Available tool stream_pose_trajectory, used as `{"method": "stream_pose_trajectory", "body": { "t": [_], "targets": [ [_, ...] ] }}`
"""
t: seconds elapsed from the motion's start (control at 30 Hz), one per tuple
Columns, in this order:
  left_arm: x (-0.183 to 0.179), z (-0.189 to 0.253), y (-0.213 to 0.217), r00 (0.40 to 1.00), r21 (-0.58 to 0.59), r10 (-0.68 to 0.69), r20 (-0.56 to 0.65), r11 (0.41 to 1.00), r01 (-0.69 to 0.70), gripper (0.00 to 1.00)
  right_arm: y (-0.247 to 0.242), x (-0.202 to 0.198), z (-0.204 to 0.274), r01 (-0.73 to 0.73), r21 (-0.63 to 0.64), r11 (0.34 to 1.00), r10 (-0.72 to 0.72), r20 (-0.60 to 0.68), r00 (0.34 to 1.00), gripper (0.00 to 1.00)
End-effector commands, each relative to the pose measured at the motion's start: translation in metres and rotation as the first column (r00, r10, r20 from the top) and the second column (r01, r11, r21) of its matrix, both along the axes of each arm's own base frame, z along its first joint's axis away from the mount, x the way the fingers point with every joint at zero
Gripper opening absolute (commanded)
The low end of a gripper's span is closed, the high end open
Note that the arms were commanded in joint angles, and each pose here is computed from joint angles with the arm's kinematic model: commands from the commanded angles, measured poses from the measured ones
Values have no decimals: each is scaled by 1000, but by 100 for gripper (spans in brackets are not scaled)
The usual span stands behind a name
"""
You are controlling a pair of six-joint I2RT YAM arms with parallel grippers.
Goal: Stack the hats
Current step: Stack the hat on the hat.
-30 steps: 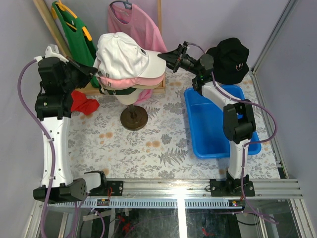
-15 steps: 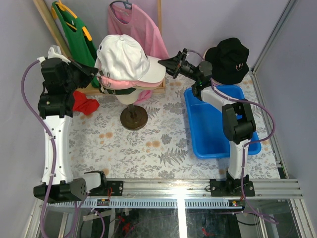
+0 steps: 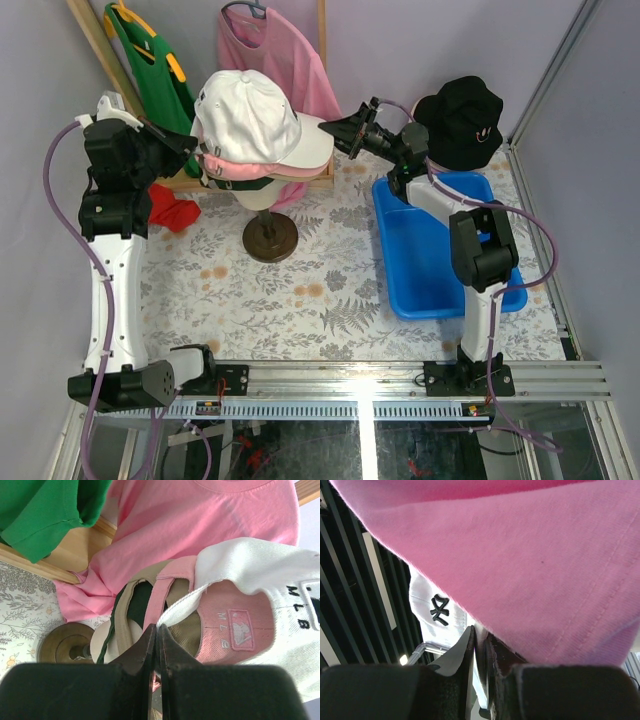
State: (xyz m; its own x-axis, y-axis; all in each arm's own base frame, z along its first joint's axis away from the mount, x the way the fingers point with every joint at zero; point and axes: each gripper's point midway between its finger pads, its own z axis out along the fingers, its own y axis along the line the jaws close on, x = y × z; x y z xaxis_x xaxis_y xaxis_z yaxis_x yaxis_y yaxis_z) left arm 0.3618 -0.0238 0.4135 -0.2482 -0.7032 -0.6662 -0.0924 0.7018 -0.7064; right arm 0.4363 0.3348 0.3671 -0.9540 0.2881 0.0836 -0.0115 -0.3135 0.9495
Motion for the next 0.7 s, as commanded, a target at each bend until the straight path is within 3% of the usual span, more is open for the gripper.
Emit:
{"method": "stream_pose_trajectory", "body": {
  "t": [0.0, 0.27, 0.67],
  "targets": [
    [-2, -70, 8, 977, 26, 20, -214, 1000, -14, 0, 1, -8, -27, -14, -89, 996, 15, 8, 1000, 7],
    [-1, -77, 6, 975, 7, 17, -222, 1000, -16, 0, -1, -12, -45, -6, -103, 995, 3, -25, 1000, 6],
    [4, -71, 6, 978, -17, 28, -207, 999, -32, 0, 1, -9, -36, -2, -108, 994, 1, -12, 1000, 7]
  ]
}}
